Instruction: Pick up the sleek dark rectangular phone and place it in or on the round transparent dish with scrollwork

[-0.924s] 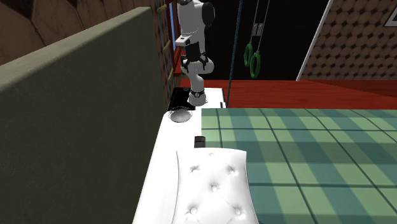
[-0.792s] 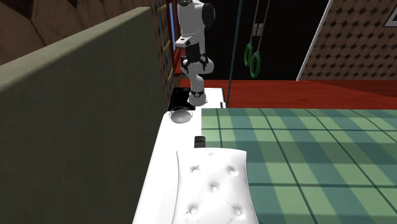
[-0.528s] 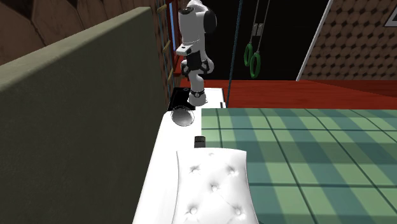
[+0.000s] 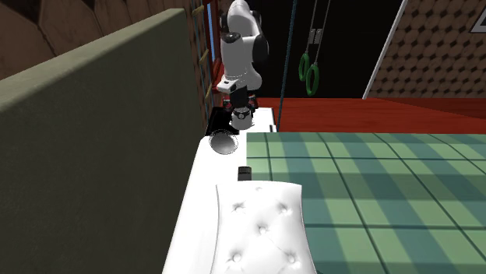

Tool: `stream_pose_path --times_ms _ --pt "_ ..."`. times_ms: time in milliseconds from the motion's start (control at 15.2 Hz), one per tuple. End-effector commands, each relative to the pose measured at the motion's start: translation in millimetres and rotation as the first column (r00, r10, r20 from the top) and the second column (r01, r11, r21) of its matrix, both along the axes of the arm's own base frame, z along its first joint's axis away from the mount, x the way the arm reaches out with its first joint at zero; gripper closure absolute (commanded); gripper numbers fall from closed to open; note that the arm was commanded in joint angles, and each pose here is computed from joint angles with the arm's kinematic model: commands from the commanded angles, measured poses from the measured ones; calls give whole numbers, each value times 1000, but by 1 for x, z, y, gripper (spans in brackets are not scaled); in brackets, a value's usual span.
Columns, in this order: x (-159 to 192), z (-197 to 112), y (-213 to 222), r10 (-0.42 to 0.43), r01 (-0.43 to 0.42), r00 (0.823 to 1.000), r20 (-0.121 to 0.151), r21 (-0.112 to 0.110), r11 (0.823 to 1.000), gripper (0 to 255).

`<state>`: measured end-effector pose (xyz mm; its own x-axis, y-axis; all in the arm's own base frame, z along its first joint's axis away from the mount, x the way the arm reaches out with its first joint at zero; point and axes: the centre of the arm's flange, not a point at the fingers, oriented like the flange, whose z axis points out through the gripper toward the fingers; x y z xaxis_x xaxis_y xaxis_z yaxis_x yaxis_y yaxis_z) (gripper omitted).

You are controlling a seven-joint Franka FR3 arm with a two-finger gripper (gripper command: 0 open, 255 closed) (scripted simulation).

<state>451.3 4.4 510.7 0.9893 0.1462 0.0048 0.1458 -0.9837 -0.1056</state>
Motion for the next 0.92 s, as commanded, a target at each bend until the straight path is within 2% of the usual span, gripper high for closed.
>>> stream_pose_path --times_ms 0,858 --pt "21 -15 3 2 -2 1000 -2 -6 1000 0" --pt "161 -116 22 19 -19 1000 -20 -43 999 0"
